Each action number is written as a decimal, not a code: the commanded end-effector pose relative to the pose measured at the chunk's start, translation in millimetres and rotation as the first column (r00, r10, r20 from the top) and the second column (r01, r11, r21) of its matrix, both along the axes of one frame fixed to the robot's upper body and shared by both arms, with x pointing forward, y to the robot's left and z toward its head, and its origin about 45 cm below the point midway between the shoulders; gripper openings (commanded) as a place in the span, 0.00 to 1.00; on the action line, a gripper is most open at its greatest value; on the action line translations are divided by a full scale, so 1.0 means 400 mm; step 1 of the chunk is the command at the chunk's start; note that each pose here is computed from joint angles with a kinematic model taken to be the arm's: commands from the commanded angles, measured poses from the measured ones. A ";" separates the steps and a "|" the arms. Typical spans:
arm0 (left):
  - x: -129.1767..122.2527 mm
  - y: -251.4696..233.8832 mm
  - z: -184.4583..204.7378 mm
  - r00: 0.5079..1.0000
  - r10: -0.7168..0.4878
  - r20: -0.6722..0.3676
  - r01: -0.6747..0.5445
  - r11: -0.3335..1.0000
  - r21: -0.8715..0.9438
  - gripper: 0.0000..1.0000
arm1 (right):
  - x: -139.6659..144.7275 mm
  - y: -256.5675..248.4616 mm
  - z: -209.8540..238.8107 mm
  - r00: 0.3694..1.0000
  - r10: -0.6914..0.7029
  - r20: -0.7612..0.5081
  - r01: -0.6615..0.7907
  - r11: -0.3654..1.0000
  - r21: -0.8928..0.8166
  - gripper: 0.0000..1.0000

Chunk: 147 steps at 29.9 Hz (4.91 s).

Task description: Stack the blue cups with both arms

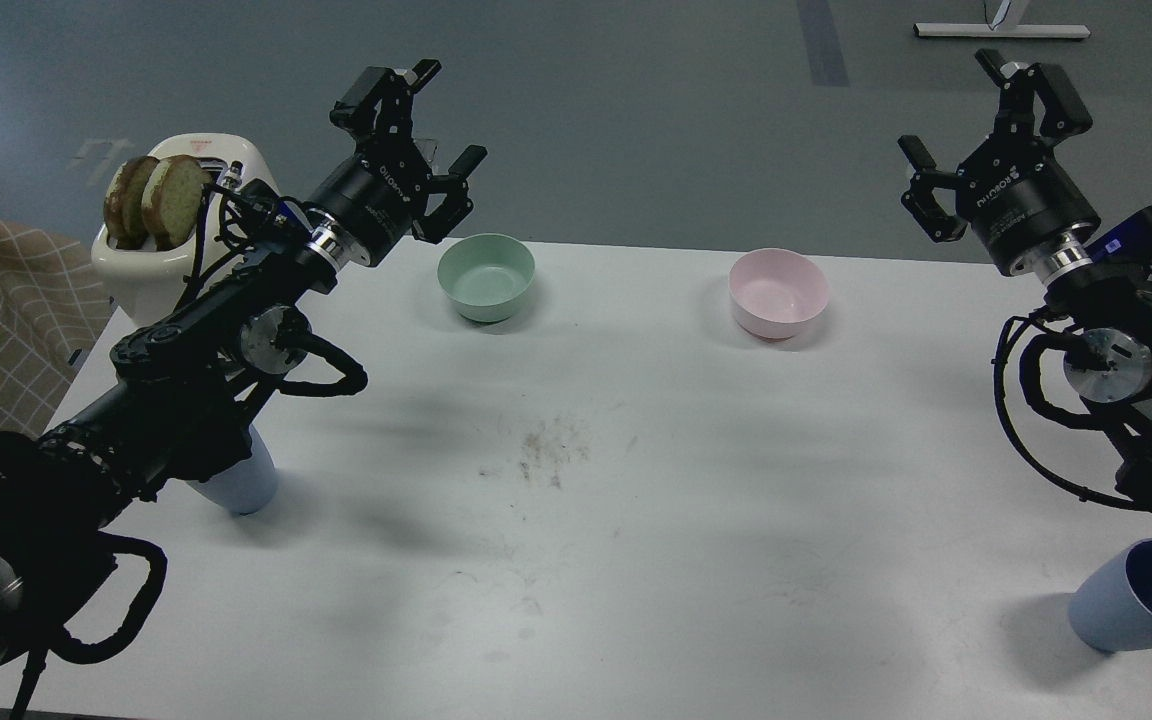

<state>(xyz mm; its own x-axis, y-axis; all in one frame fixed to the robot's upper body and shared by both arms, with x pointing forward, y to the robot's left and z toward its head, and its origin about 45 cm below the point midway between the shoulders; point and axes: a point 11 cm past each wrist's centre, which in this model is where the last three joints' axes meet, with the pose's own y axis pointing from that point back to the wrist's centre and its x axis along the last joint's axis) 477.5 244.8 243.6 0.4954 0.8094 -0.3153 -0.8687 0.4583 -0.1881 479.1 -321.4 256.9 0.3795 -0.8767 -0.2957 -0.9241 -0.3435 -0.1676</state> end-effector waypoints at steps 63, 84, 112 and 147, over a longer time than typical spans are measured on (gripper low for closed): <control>-0.014 -0.015 0.066 0.992 -0.091 0.083 0.084 0.993 0.089 0.98 | -0.005 -0.055 0.021 0.999 -0.030 0.011 0.030 0.999 -0.030 1.00; -0.339 0.344 0.283 0.886 -0.465 -0.002 0.080 0.148 0.986 0.98 | -0.008 -0.072 0.023 0.999 -0.039 0.012 0.040 0.998 -0.038 1.00; -0.472 0.544 0.001 0.827 -0.344 -0.445 0.341 -0.321 0.883 0.98 | -0.011 -0.050 0.008 1.000 -0.024 0.003 0.024 0.999 -0.025 1.00; -0.451 0.519 -0.051 0.827 -0.383 -0.411 0.286 -0.344 0.895 0.00 | -0.022 -0.063 -0.011 0.999 -0.032 -0.014 0.032 0.999 -0.029 1.00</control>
